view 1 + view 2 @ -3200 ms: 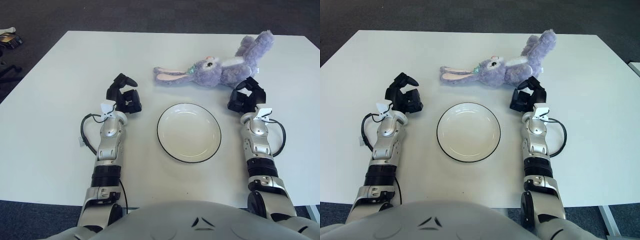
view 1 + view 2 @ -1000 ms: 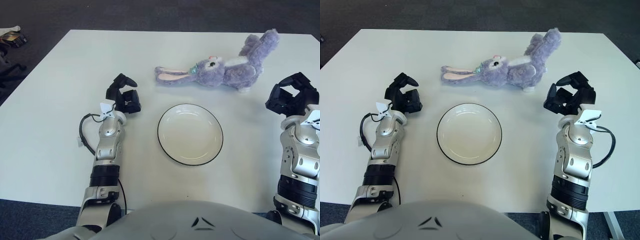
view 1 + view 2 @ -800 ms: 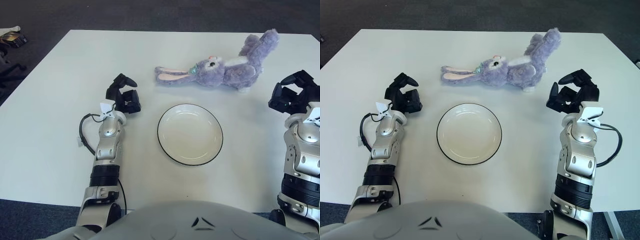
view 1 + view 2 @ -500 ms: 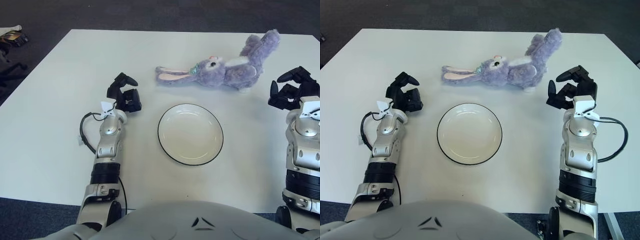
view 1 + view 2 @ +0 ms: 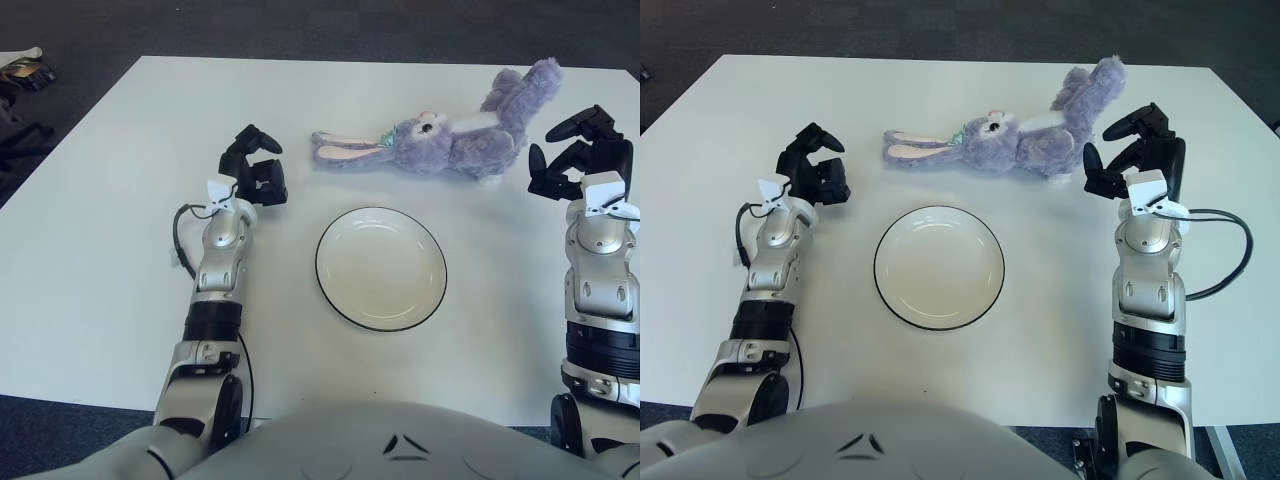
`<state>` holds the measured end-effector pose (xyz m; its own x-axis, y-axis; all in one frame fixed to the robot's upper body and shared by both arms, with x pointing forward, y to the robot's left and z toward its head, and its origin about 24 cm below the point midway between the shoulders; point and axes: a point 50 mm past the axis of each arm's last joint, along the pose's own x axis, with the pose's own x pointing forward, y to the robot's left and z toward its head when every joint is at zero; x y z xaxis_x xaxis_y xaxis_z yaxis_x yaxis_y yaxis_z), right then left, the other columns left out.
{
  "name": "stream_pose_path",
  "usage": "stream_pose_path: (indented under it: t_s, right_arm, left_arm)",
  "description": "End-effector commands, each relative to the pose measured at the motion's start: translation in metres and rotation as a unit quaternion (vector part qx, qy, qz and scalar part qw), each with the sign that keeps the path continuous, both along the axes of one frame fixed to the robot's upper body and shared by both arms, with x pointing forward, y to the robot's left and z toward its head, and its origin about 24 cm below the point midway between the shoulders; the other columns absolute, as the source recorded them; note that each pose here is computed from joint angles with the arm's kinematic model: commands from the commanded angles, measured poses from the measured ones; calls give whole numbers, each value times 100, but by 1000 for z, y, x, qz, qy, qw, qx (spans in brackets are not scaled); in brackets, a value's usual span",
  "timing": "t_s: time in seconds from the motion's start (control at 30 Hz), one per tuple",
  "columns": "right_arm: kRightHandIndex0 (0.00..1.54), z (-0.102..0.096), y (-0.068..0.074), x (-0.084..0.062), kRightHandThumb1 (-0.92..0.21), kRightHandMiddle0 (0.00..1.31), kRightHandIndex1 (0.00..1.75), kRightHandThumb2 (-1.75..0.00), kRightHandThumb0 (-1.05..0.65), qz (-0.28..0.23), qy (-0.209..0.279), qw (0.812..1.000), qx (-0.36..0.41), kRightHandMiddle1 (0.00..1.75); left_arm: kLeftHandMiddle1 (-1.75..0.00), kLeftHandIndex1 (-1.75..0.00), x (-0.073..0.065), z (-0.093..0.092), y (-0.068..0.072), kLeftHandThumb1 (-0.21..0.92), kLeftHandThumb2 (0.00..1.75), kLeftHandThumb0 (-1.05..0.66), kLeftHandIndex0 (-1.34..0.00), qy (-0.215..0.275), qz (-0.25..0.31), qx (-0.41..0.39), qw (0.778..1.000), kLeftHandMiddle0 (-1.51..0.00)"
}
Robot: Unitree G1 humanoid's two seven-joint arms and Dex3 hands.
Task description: Put the doll into the plate.
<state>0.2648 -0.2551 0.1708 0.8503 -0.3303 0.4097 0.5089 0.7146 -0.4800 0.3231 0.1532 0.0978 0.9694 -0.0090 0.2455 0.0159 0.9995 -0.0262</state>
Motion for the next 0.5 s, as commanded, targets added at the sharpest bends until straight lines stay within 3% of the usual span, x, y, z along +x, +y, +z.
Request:
stream_pose_path:
  t_s: [0.0,0.2,0.37,0.43,0.47]
  right_arm:
    - [68,9,1,-2,-27,42,169,-137,-1,-15,-10,999,-39,175]
    - [60,9,-8,3,-43,31,159,-114,-1,-30,7,995,-95,175]
    - [42,10,-18,6,-69,15,160,-82,-1,-65,23,982,-177,175]
    - [31,12,-19,5,-74,21,158,-75,-18,-71,23,977,-202,175]
    - [26,13,-19,5,-67,13,155,-81,-36,-73,23,974,-211,168]
  left_arm:
    - [-175,-175,13,12,-7,23,143,-51,-68,-22,-30,13,999,-133]
    - [-175,-175,24,20,-14,24,141,-51,-68,-38,-55,28,997,-133]
    - [-175,-175,33,30,-28,24,141,-51,-67,-42,-76,33,996,-134]
    - [-175,-175,36,32,-32,25,141,-51,-67,-42,-83,32,995,-134]
    - [-175,-175,37,33,-34,25,140,-51,-67,-42,-86,32,995,-134]
